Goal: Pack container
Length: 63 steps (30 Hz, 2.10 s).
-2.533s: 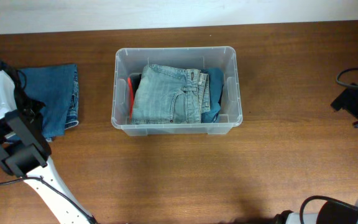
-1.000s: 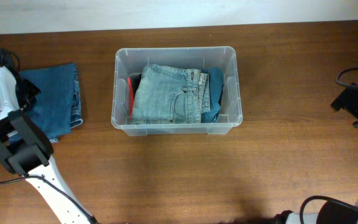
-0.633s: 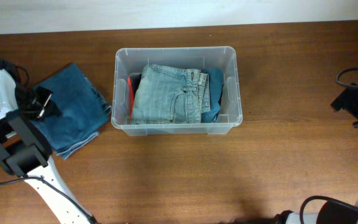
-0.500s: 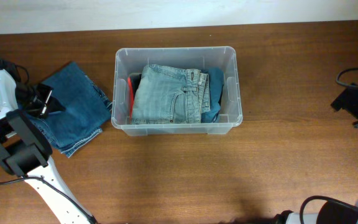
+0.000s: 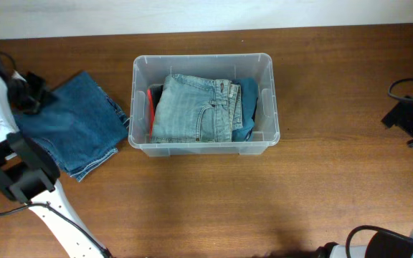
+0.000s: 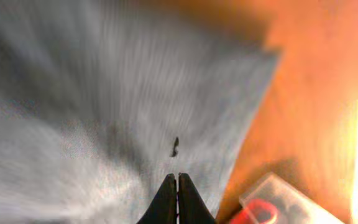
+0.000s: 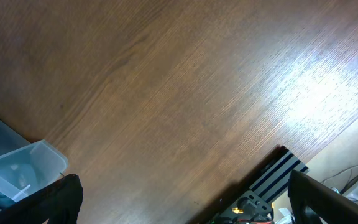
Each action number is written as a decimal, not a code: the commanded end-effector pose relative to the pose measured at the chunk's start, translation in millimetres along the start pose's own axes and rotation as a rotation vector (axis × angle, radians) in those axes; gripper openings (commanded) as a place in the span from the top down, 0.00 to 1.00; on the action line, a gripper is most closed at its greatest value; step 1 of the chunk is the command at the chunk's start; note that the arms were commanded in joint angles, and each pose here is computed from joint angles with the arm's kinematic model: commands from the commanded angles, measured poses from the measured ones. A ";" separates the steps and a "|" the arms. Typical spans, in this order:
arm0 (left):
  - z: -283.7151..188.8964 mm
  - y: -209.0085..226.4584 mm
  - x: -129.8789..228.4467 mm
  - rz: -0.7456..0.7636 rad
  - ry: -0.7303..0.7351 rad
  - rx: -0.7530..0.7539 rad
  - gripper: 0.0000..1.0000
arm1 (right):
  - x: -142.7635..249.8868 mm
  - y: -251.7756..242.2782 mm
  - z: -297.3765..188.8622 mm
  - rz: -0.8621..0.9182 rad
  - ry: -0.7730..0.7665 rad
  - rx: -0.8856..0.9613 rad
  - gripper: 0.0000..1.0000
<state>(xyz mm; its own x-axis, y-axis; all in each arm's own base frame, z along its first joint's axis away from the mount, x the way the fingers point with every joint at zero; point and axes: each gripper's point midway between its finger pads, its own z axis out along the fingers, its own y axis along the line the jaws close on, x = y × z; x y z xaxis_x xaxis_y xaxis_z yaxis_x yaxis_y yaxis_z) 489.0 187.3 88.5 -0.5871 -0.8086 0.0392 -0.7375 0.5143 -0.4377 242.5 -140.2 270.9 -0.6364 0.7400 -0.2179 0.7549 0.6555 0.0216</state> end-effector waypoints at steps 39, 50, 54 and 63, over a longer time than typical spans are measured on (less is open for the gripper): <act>-9.3 171.1 49.2 -0.443 0.134 -0.613 0.99 | -0.4 -1.6 -1.4 0.009 -0.006 0.001 0.02; -20.0 190.9 30.7 -0.599 0.125 -0.452 0.99 | -0.4 -1.6 -1.5 0.009 -0.006 0.001 0.02; -31.9 190.3 19.4 -0.596 0.070 -0.418 0.99 | -0.4 -1.6 -1.5 0.009 -0.006 0.001 0.01; -92.0 136.4 3.6 -0.406 -0.096 -0.258 0.99 | -0.4 -1.6 -1.5 0.009 -0.006 0.001 0.01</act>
<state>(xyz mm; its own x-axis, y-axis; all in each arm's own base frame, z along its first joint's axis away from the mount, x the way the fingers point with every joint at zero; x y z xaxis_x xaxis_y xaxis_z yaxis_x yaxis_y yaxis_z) 343.2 283.5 60.9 -0.1074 -0.9811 0.1609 -0.9939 0.1018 -0.0431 242.4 -140.4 270.9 -0.6363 0.7399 -0.2181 0.7550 0.6554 0.0209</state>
